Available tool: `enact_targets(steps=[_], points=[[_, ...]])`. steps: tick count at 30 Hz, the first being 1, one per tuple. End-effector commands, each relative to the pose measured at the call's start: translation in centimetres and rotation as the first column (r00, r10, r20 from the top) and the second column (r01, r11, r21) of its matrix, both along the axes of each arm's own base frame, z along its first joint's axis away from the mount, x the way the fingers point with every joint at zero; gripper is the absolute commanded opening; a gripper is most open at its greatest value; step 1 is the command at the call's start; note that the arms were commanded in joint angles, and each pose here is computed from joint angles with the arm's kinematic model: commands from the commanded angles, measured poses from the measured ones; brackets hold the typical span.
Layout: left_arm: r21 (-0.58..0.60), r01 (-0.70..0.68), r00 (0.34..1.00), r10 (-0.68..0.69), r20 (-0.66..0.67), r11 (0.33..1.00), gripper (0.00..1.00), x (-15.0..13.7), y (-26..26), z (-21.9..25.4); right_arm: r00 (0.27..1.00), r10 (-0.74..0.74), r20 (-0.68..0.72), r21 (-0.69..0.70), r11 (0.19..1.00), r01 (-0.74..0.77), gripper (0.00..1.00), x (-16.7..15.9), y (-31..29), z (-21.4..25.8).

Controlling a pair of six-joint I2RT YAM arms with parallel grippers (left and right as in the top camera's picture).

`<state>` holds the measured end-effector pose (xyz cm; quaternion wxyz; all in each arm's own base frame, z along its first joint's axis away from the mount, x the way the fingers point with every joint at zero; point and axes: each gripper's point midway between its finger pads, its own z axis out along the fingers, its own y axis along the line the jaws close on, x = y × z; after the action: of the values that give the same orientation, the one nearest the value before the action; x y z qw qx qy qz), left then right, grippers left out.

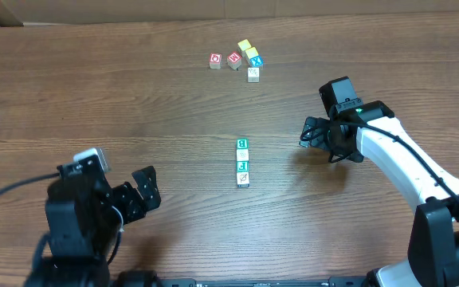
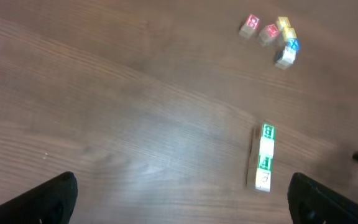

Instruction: Flip 5 blocks

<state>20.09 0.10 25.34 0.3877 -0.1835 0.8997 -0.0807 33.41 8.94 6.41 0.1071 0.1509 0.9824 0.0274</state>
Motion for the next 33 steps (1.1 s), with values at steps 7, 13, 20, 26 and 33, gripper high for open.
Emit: enact_targets(steps=[7,13,20,26,33], points=[[0.007,0.020,0.853,-0.021,0.521,1.000,1.00,3.0,-0.4,3.1,0.999,0.003,0.039,-0.005,1.000,-0.003,1.00,0.8,-0.1,1.1],[0.033,0.042,0.481,-0.049,0.875,0.999,1.00,1.3,-0.9,9.9,0.999,0.003,0.039,-0.005,1.000,-0.003,1.00,0.8,-0.1,1.1],[0.047,0.030,0.208,-0.052,0.977,0.998,1.00,-1.7,-1.0,11.4,0.999,0.003,0.039,-0.005,1.000,-0.003,1.00,0.8,-0.1,1.1],[0.045,0.040,0.295,-0.055,0.954,0.998,1.00,0.4,-1.1,7.5,0.999,0.003,0.039,-0.005,1.000,-0.003,1.00,0.8,-0.1,1.1],[0.038,0.039,0.395,-0.050,0.917,0.999,1.00,2.4,-0.9,2.6,0.999,0.004,0.039,-0.005,1.000,-0.003,1.00,0.8,-0.1,1.1]])
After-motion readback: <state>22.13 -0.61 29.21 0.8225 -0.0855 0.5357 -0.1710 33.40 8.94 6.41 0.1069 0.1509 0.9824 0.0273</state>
